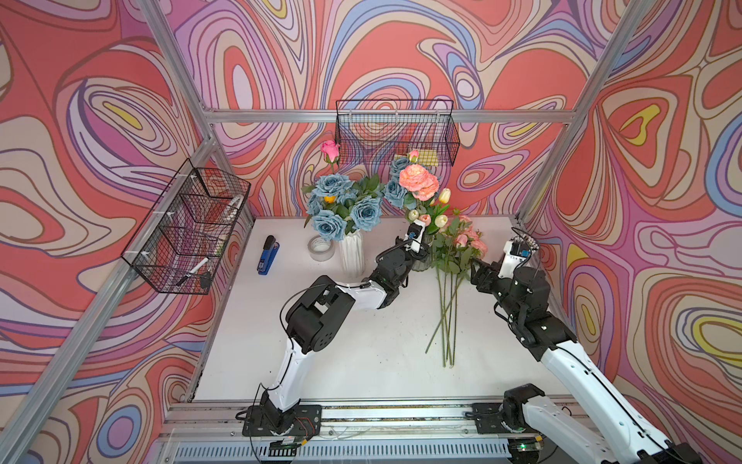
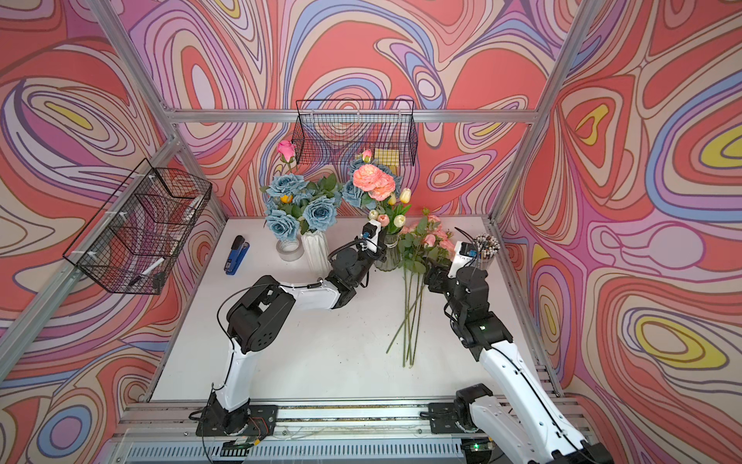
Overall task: Pick out pink flowers from the vase
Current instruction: Pick up the flower from the vase.
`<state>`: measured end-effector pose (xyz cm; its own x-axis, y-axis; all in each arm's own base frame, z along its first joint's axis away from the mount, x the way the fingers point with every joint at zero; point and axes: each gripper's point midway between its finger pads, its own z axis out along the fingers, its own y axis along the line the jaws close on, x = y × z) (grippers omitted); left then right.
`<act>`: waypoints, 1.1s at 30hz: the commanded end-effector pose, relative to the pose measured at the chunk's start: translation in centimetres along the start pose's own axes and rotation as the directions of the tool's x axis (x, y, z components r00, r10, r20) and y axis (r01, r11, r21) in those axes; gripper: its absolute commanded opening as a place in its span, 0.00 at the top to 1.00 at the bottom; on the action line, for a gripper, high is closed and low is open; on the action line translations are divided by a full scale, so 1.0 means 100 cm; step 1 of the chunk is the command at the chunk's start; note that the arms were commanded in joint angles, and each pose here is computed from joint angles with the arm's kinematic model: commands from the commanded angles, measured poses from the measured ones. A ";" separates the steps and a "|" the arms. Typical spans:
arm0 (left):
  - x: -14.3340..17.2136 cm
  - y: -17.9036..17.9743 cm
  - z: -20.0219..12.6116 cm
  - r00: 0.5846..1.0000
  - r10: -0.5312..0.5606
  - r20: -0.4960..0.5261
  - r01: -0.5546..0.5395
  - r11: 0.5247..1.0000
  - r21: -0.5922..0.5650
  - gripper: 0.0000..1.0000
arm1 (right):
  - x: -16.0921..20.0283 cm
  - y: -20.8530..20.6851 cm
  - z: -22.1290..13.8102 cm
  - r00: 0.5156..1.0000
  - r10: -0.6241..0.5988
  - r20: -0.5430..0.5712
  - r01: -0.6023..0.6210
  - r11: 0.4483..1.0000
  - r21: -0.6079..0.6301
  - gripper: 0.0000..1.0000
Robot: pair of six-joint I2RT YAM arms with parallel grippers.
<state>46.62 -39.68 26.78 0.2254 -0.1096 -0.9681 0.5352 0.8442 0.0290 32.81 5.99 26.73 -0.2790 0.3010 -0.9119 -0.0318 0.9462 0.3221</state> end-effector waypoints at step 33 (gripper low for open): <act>-0.239 -0.010 -0.080 0.975 -0.223 0.001 0.216 0.946 0.242 0.88 | -0.061 0.122 0.009 0.985 -0.168 0.020 0.155 0.843 -0.514 0.40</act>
<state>35.42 -33.67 47.45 0.1667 -0.2964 -0.9404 0.7166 0.6915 -0.0910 35.92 14.13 35.53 -0.2557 0.1952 -0.9468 -0.4687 0.8316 0.2980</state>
